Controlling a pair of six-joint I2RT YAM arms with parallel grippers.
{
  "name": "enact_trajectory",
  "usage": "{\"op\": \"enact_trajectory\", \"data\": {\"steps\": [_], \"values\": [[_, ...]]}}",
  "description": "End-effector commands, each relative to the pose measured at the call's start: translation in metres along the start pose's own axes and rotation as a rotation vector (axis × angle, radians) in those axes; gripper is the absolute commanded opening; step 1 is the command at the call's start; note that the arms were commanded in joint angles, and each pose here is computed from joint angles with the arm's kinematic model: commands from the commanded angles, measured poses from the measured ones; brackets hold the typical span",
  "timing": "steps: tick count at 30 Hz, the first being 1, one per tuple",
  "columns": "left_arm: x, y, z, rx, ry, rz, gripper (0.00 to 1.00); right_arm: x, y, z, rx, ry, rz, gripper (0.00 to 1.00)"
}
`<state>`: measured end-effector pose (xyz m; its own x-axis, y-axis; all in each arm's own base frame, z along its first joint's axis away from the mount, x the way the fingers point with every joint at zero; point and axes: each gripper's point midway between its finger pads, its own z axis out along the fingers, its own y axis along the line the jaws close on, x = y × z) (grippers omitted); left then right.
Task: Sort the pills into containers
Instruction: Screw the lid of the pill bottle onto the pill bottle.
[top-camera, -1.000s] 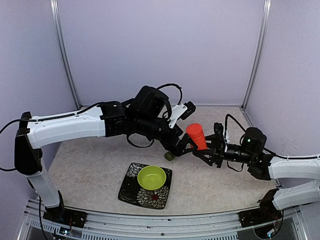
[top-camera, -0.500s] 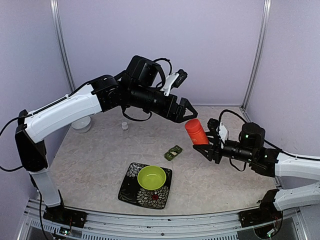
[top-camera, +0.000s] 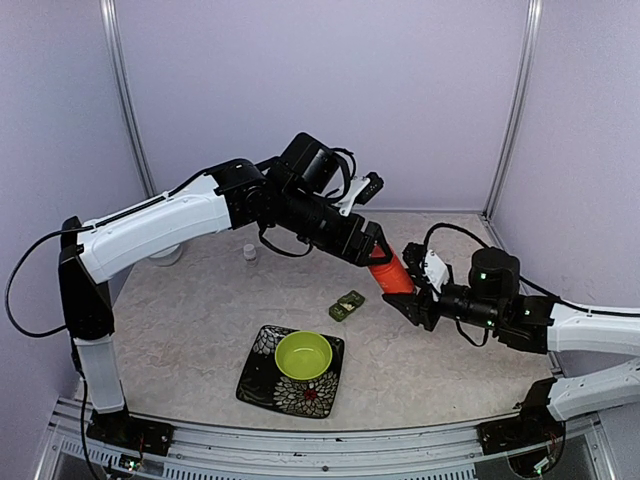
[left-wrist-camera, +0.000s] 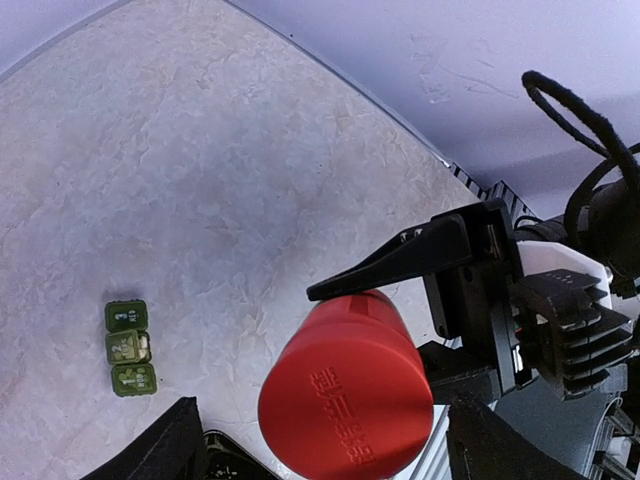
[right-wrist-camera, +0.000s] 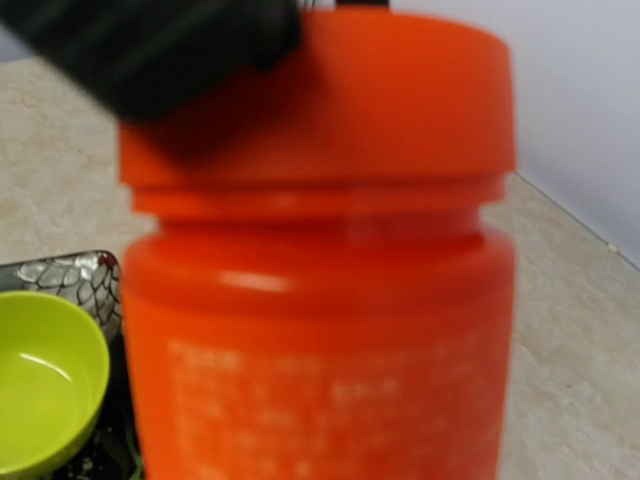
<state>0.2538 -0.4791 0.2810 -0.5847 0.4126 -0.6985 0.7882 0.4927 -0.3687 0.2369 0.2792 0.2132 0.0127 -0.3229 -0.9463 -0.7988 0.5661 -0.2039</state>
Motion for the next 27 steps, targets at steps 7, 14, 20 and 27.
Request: {"op": "enact_trajectory", "data": {"steps": [7, 14, 20, 27], "values": [[-0.003, -0.009, 0.003, 0.066, 0.006, 0.004, 0.76, -0.016, -0.001, 0.002, 0.012, -0.029, -0.020, 0.22], [-0.001, -0.012, 0.007, 0.096, 0.017, 0.000, 0.72, -0.017, 0.002, 0.002, 0.002, -0.032, -0.020, 0.21], [-0.001, -0.012, 0.007, 0.107, 0.016, 0.001, 0.64, -0.014, 0.004, 0.004, -0.008, -0.025, -0.017, 0.21], [0.008, -0.019, 0.007, 0.154, 0.020, 0.069, 0.53, -0.017, 0.012, 0.004, -0.056, -0.027, 0.018, 0.20]]}}
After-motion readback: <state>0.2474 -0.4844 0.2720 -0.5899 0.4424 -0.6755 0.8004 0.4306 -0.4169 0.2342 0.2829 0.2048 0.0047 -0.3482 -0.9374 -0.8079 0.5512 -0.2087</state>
